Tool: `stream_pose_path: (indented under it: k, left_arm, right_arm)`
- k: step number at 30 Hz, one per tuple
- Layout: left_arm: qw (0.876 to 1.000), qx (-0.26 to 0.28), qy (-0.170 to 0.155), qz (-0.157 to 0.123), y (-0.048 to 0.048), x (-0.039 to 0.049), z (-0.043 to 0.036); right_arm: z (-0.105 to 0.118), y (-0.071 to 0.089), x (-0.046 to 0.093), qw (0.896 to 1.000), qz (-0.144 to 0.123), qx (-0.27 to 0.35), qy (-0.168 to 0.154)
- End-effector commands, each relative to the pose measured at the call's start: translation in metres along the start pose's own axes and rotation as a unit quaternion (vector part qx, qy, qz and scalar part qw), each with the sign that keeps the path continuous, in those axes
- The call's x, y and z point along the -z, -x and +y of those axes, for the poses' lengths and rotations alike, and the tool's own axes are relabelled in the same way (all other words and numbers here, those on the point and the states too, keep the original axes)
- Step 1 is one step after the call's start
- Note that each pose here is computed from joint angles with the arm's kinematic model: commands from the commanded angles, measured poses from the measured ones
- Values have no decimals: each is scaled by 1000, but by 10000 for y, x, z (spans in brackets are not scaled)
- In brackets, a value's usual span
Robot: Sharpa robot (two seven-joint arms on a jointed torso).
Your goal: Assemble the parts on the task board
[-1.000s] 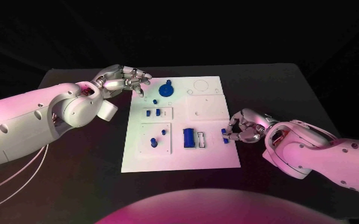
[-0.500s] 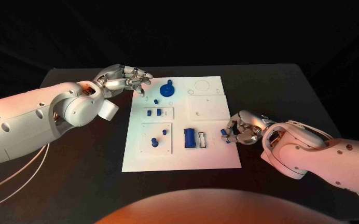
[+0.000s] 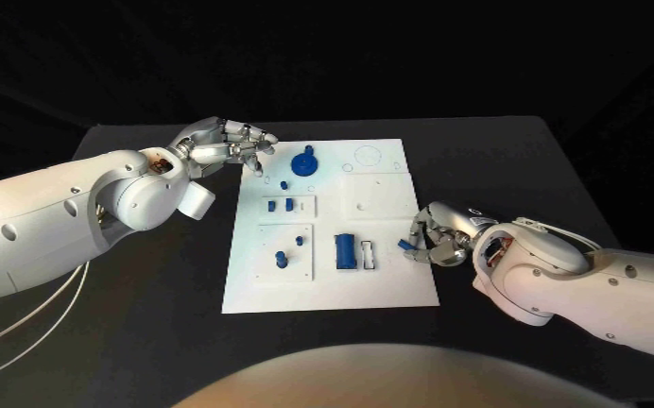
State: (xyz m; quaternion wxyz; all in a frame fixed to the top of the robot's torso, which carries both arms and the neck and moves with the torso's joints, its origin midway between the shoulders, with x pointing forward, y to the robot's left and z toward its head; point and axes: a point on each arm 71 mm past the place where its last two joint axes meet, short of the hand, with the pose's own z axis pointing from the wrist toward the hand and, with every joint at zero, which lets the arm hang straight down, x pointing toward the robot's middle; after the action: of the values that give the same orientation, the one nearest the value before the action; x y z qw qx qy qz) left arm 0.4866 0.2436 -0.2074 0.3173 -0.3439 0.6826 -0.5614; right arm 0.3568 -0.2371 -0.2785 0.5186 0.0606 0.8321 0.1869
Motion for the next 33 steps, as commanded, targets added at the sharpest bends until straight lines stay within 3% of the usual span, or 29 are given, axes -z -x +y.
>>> stream_pose_path:
  k: [1,10,20,33]
  left_arm:
    - [1000,2,-3,7,-20,-3,-10]
    - [1000,2,-3,7,-23,-4,-10]
    - [1000,9,0,6,-16,0,-5]
    - [1000,9,0,6,-15,5,-5]
  right_arm:
    - [-54,-146,17,998,41,40,-24]
    - [17,-125,50,999,23,-3,-24]
    - [149,-90,70,995,0,-103,-15]
    - [302,-161,56,985,20,-169,-18]
